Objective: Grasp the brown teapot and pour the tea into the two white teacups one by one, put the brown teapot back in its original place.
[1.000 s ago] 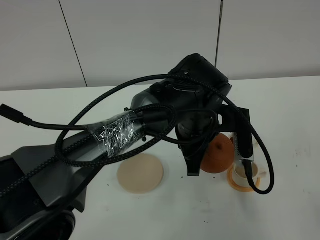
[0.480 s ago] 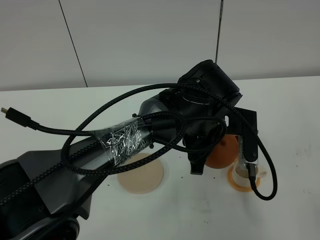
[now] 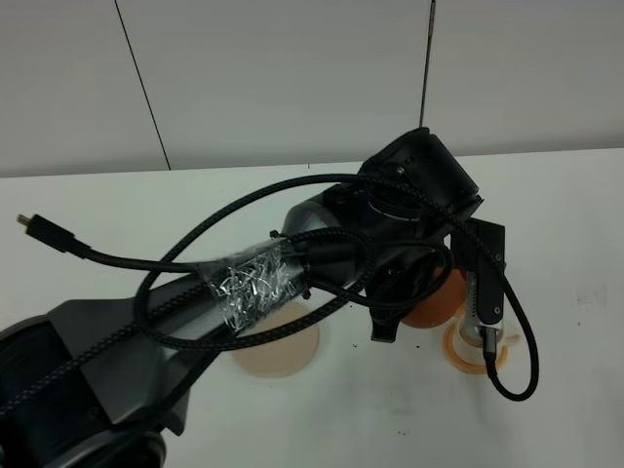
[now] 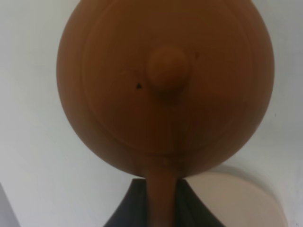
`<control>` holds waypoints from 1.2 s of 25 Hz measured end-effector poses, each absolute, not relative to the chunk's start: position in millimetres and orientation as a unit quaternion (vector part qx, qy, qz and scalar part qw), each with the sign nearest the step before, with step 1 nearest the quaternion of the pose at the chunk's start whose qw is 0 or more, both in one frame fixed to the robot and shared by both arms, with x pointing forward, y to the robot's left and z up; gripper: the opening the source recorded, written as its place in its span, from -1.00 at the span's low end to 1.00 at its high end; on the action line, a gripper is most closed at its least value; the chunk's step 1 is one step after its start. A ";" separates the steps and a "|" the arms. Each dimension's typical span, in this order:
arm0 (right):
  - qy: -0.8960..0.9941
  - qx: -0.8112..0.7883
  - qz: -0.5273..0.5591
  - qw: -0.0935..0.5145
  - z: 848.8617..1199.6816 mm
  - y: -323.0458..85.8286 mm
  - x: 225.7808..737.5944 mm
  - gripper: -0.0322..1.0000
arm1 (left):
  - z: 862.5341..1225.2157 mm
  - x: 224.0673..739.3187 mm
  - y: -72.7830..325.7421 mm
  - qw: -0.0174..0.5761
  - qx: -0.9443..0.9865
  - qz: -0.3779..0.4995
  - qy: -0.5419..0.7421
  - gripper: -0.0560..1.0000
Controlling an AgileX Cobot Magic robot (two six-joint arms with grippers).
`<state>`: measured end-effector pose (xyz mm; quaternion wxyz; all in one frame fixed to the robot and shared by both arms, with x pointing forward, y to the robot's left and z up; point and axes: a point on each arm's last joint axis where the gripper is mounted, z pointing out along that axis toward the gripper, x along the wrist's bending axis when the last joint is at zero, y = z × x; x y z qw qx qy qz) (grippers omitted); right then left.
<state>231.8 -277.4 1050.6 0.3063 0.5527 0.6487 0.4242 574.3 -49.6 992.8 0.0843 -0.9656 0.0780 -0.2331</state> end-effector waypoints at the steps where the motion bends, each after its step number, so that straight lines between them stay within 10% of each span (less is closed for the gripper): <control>1: 0.649 0.553 0.424 0.306 1050.6 -277.4 231.8 -0.37 | 988.9 574.8 -50.2 0.087 -0.966 -0.230 0.079 -0.58; 30: 0.648 0.553 0.424 0.306 1050.6 -277.4 231.8 -0.37 | 976.7 573.7 -62.6 0.137 -0.940 -0.284 0.131 -0.58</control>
